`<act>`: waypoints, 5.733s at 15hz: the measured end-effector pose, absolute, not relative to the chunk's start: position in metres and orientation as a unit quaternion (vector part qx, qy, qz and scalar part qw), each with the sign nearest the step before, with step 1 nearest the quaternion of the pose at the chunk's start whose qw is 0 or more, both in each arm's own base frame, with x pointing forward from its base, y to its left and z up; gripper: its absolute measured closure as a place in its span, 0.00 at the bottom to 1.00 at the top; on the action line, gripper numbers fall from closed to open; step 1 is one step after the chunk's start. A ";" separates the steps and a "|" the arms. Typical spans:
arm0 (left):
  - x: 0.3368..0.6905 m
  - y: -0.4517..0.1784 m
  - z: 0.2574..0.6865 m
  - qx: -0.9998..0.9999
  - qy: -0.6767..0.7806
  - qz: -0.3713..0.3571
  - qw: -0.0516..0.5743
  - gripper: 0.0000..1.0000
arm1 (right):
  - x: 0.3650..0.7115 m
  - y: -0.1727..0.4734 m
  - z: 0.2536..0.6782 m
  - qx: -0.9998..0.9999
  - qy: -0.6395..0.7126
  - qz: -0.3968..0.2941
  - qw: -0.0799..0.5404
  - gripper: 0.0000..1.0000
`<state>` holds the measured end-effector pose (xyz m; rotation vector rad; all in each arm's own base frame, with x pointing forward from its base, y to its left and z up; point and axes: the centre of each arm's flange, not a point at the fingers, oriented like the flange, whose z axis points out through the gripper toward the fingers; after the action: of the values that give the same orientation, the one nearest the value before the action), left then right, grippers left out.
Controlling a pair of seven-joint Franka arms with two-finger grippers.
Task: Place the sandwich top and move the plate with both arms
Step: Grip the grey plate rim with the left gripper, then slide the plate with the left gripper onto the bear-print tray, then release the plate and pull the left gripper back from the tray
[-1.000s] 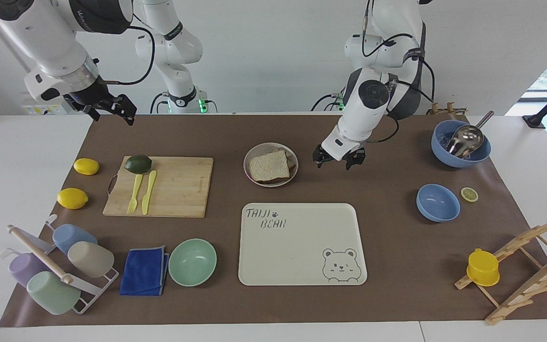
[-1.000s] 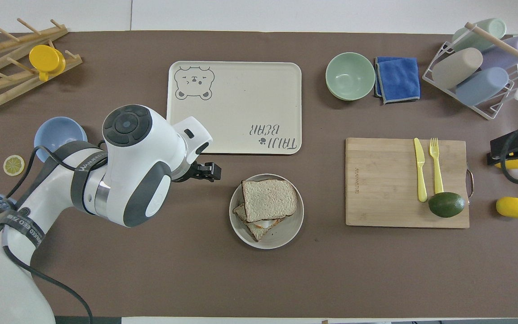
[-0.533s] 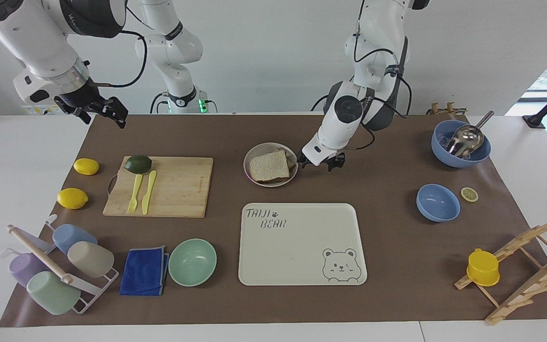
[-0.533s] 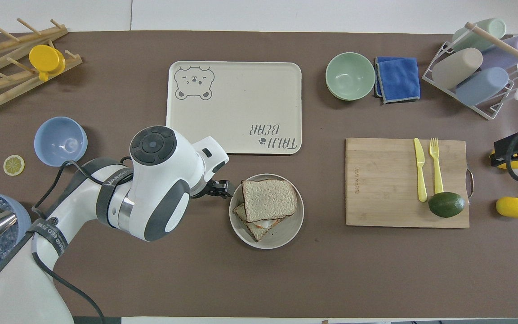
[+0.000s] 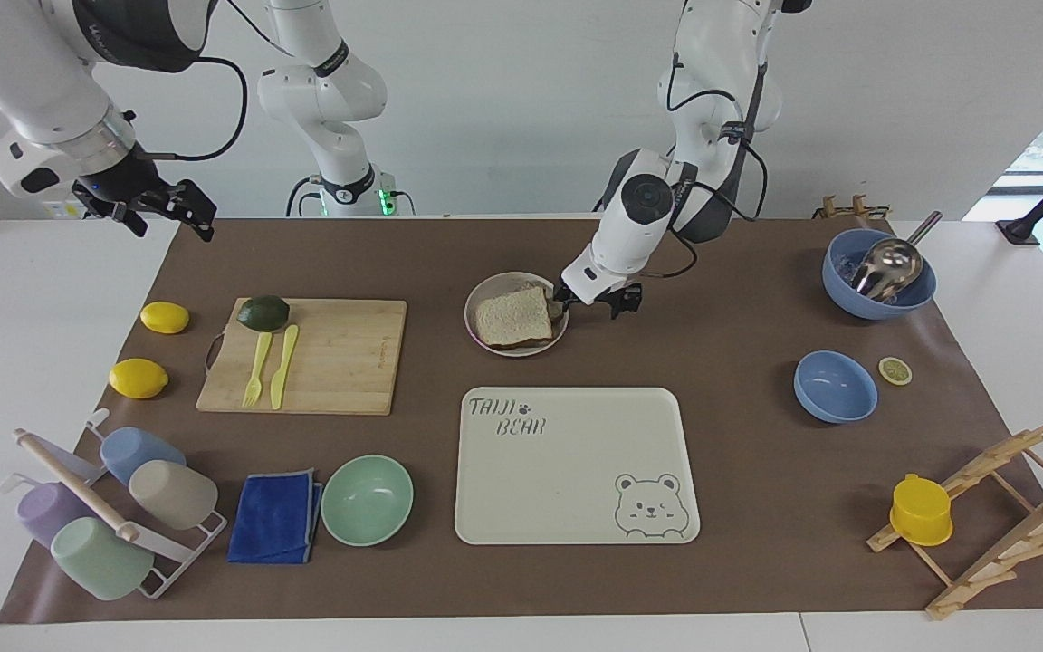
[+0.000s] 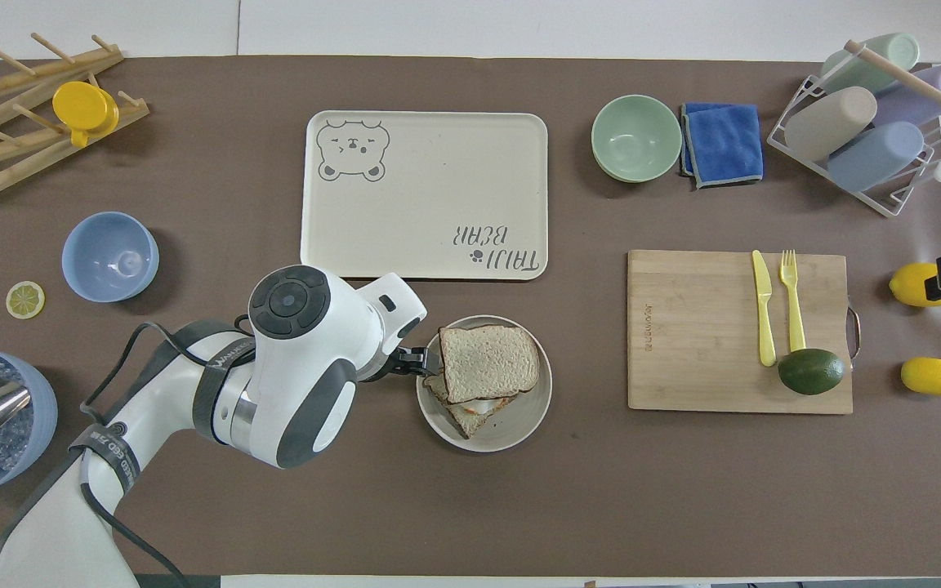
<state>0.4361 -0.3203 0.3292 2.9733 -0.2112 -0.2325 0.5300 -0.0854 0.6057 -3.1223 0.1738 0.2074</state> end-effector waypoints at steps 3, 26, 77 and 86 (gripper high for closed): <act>0.430 -0.316 0.323 0.993 -0.031 -0.074 0.086 0.07 | 0.533 -0.083 0.607 -0.997 0.061 0.055 0.004 0.00; 0.410 -0.335 0.312 0.990 0.037 -0.059 0.122 0.73 | 0.535 -0.070 0.607 -0.997 0.052 0.056 0.004 0.00; 0.657 -0.262 0.333 0.977 0.024 -0.029 0.208 0.96 | 0.535 -0.054 0.607 -0.997 0.037 0.061 0.002 0.00; 0.652 -0.259 0.320 0.979 0.019 -0.031 0.203 0.73 | 0.535 -0.054 0.607 -0.997 0.037 0.061 0.003 0.00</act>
<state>0.6518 -0.2593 0.3198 2.7310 0.0530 -0.0853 0.5351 -0.0542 0.6074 -3.1286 0.1164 0.1914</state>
